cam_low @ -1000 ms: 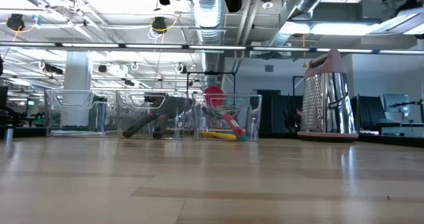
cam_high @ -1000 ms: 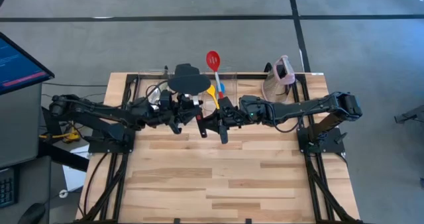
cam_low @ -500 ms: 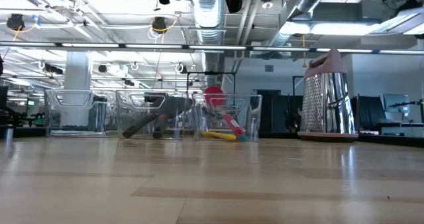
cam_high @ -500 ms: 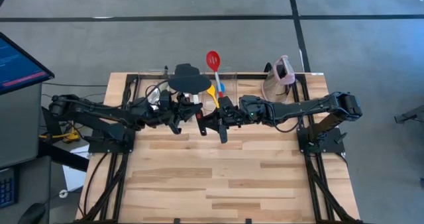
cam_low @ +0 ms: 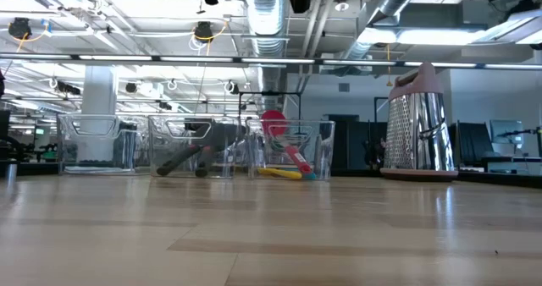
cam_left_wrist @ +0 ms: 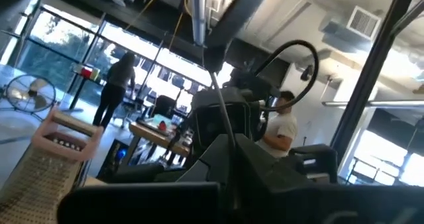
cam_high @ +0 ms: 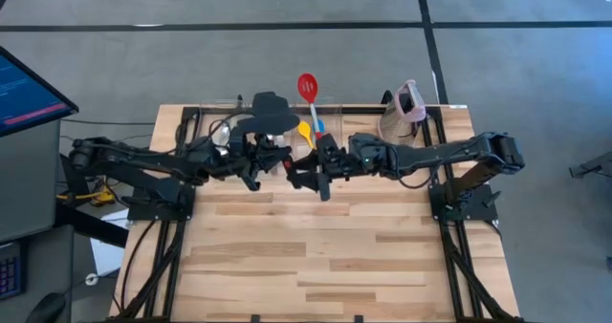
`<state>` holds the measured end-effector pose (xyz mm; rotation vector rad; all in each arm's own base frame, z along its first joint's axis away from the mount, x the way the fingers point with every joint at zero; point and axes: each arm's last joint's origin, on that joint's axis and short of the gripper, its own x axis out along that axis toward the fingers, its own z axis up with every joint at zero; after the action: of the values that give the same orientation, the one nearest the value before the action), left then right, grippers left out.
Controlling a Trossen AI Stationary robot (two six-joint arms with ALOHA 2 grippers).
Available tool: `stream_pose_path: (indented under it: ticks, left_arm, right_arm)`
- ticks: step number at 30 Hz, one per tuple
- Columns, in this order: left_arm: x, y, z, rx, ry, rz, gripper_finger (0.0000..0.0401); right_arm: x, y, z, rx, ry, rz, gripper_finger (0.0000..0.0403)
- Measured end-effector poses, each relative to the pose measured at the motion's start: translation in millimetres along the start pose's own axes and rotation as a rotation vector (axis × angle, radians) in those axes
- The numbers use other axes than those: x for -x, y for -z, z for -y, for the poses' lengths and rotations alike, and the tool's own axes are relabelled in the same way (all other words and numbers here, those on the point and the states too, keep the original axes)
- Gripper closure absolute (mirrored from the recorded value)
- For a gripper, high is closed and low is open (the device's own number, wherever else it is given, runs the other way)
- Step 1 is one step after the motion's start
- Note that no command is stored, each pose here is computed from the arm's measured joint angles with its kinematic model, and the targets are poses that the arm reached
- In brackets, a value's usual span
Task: Pick & Place Kitchen Items
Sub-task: Put the black spatula into the middle transparent bin
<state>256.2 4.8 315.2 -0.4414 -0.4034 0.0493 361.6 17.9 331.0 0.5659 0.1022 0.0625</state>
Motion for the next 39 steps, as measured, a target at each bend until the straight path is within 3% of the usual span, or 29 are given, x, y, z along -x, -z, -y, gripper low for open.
stream_pose_path:
  ticks: [4, 9, 19, 27, 32, 39]
  left_arm:
    - [2.0, -7.2, -0.7, -0.003, 0.009, 0.020, 0.0401]
    - [5.0, -14.2, -4.4, -0.018, -0.001, 0.012, 0.0401]
    - [14.4, -25.7, -25.6, -0.058, -0.121, -0.076, 0.0401]
    - [20.9, -34.0, -58.5, -0.066, -0.259, -0.142, 0.0401]
    - [25.0, -39.1, -84.2, -0.056, -0.360, -0.158, 0.0401]
    - [29.7, -37.8, -119.1, -0.043, -0.510, -0.190, 0.0401]
  right_arm:
    - [9.5, -12.7, 0.4, -0.005, -0.059, -0.002, 0.0122]
    - [36.0, -36.2, -7.4, -0.008, -0.112, 0.020, 0.0092]
    - [114.6, -73.0, -34.3, 0.031, -0.123, 0.086, 0.0103]
    - [165.1, -79.9, -62.4, 0.116, -0.098, 0.191, 0.0123]
    - [180.2, -76.7, -72.0, 0.167, -0.038, 0.223, 0.0127]
    - [178.3, -66.6, -73.3, 0.174, 0.021, 0.165, 0.0127]
